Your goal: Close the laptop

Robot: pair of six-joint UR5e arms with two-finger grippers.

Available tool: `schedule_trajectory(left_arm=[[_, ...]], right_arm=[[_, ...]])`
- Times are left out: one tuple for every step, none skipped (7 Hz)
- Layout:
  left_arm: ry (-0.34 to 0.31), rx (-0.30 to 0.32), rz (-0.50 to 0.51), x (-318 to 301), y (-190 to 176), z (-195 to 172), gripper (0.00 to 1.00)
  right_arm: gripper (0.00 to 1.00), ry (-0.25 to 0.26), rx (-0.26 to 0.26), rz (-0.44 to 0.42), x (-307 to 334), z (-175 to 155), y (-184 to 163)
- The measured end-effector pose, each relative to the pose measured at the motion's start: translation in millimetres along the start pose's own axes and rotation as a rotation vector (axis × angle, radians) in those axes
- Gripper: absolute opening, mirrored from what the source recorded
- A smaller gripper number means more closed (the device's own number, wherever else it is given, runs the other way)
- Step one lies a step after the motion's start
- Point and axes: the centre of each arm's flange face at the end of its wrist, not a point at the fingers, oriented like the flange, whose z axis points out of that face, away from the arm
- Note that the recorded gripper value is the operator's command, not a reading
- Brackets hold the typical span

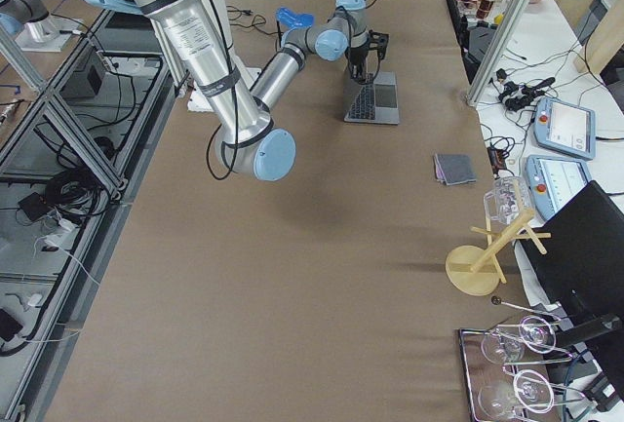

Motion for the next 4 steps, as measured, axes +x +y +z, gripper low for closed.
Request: schedule_trajectory(left_arm=[[-0.003,0.015,-0.009,-5.3,-16.2,7.5,0.0],[-0.012,0.024,-0.013,-5.8,-30.0,15.0,0.0],[-0.025,0.035,-0.011,-3.3,-42.1,22.7,0.0],[-0.036,0.049,-0.012,-0.1,-52.9,29.9,0.0]], right_arm=[[0.0,0.001,0.001,0.004,-3.4,11.7,-14.6],[0.0,-0.007,0.0,0.01,-4.9,26.4,-30.3],[0.0,-0.008,-0.001,0.016,-7.5,40.6,-44.6],[0.0,-0.003,-0.004,0.022,-12.5,51.4,-56.1]])
